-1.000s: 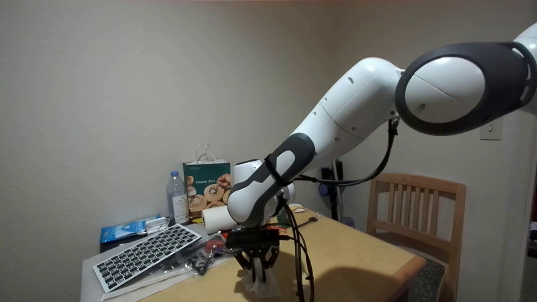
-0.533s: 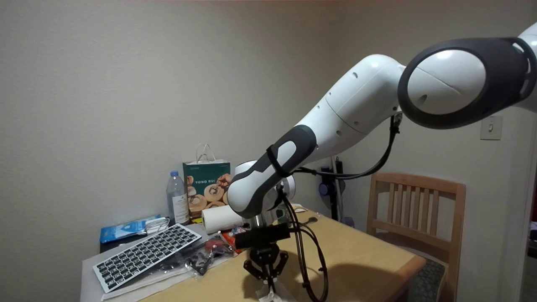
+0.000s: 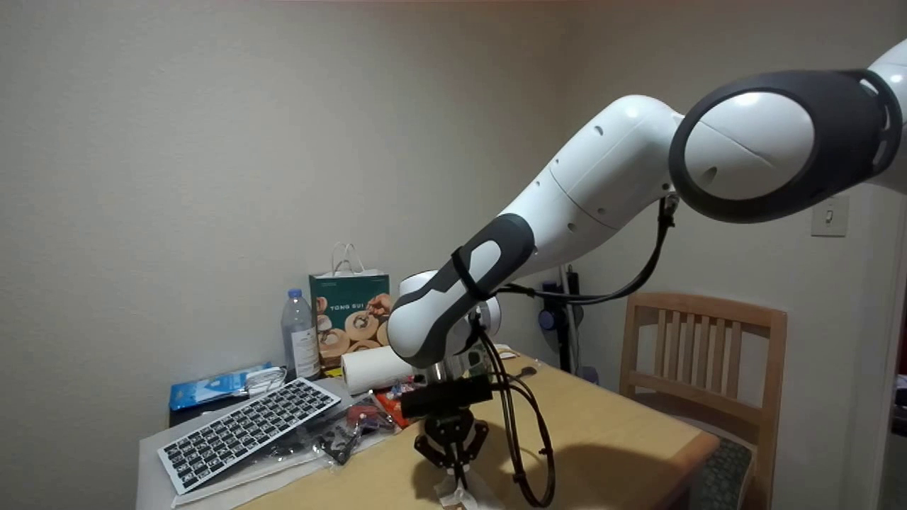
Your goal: Wipe the table with the white cloth
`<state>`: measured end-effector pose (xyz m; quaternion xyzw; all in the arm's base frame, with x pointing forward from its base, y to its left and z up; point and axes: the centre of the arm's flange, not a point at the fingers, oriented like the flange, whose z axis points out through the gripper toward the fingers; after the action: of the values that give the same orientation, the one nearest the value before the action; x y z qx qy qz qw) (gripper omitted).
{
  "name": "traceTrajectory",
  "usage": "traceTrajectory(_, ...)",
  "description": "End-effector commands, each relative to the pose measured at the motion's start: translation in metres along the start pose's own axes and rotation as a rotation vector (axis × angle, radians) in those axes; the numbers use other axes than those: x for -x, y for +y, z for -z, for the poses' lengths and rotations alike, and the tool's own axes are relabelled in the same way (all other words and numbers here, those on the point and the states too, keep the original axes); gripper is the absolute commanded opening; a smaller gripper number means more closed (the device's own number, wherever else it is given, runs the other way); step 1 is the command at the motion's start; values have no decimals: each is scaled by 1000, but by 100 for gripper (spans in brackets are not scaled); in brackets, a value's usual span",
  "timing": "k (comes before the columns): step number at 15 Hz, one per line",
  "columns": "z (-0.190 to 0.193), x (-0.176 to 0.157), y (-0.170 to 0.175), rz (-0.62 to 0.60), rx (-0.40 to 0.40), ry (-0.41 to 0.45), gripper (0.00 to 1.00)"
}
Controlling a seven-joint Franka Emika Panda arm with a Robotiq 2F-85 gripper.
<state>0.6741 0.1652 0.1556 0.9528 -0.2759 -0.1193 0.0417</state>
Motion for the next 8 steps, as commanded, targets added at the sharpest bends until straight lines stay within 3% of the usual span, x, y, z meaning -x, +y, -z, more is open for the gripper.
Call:
traceTrajectory(1, -14, -40, 26, -84, -97, 22, 0)
traceTrajectory(5, -17, -77, 73, -210, -207, -62, 0)
traceTrajectory(6, 6, -63, 53, -184, -162, -18, 0)
traceTrajectory(8, 6, -72, 64, -205, -170, -21, 2)
